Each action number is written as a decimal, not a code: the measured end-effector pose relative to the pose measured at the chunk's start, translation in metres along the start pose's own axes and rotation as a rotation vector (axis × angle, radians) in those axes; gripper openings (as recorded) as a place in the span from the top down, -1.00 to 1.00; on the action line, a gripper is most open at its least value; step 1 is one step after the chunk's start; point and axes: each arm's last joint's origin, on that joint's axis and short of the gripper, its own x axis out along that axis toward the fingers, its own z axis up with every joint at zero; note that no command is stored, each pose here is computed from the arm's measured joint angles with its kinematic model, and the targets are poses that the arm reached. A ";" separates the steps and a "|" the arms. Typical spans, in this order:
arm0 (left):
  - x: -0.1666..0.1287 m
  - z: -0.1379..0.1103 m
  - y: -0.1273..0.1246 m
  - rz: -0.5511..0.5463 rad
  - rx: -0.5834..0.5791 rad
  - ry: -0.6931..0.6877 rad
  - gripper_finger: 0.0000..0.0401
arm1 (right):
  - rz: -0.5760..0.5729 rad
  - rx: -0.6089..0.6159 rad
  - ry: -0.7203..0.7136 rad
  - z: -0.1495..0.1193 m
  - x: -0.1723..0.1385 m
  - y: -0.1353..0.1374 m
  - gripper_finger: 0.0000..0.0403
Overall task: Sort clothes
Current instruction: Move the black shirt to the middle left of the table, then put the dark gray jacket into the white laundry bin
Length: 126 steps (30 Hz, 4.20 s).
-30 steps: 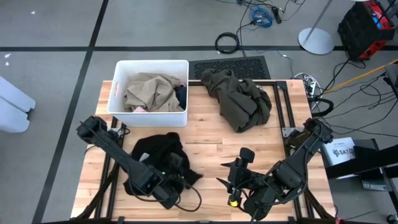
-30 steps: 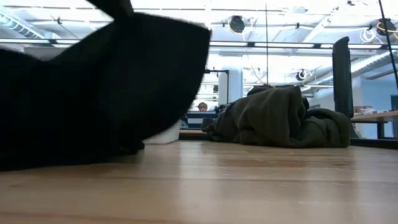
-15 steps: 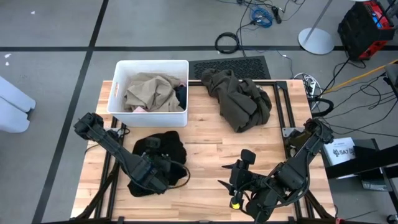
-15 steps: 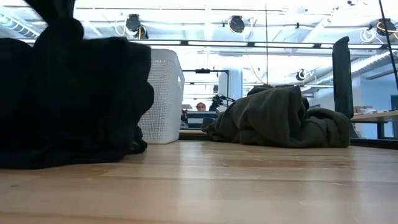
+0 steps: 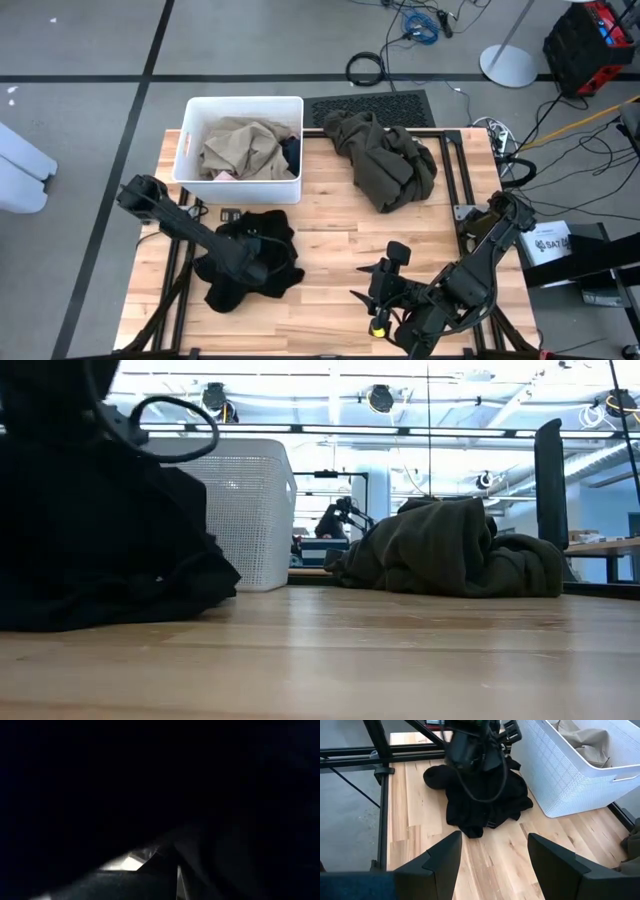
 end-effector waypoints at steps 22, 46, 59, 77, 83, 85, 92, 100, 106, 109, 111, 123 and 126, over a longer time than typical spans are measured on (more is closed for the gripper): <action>0.013 -0.057 0.058 -0.352 -0.477 -0.213 0.82 | -0.023 -0.036 0.018 -0.003 0.004 0.000 -0.07; -0.066 -0.105 0.105 -0.679 -0.636 -0.761 0.34 | -0.025 -0.025 0.020 -0.004 0.004 0.000 -0.07; -0.108 -0.056 0.033 -0.715 -0.203 -1.664 0.34 | -0.399 0.084 0.221 -0.052 0.077 -0.046 -0.07; -0.108 -0.052 0.013 -0.659 -0.070 -1.702 0.34 | -0.906 0.352 0.597 -0.048 0.187 -0.247 -0.07; -0.107 -0.052 0.013 -0.656 -0.068 -1.698 0.34 | -0.784 0.434 0.712 -0.071 0.213 -0.279 -0.07; -0.107 -0.052 0.013 -0.654 -0.070 -1.696 0.34 | -0.710 0.498 0.743 -0.082 0.221 -0.283 -0.06; -0.107 -0.052 0.013 -0.655 -0.074 -1.695 0.34 | -0.483 0.636 0.800 -0.131 0.242 -0.271 0.36; -0.107 -0.051 0.013 -0.675 -0.092 -1.684 0.34 | -0.319 0.626 0.821 -0.169 0.235 -0.214 0.89; -0.107 -0.051 0.013 -0.675 -0.093 -1.684 0.34 | -0.093 0.571 0.897 -0.163 0.203 -0.136 0.93; -0.107 -0.051 0.013 -0.680 -0.098 -1.680 0.34 | 0.032 0.563 0.926 -0.154 0.180 -0.098 0.93; -0.107 -0.051 0.013 -0.684 -0.101 -1.679 0.34 | 0.105 0.544 0.916 -0.146 0.165 -0.075 0.94; -0.107 -0.051 0.013 -0.696 -0.115 -1.674 0.34 | 0.357 0.508 0.815 -0.112 0.091 0.003 0.78; -0.107 -0.051 0.013 -0.714 -0.131 -1.666 0.34 | 0.397 0.492 0.771 -0.103 0.084 0.009 0.78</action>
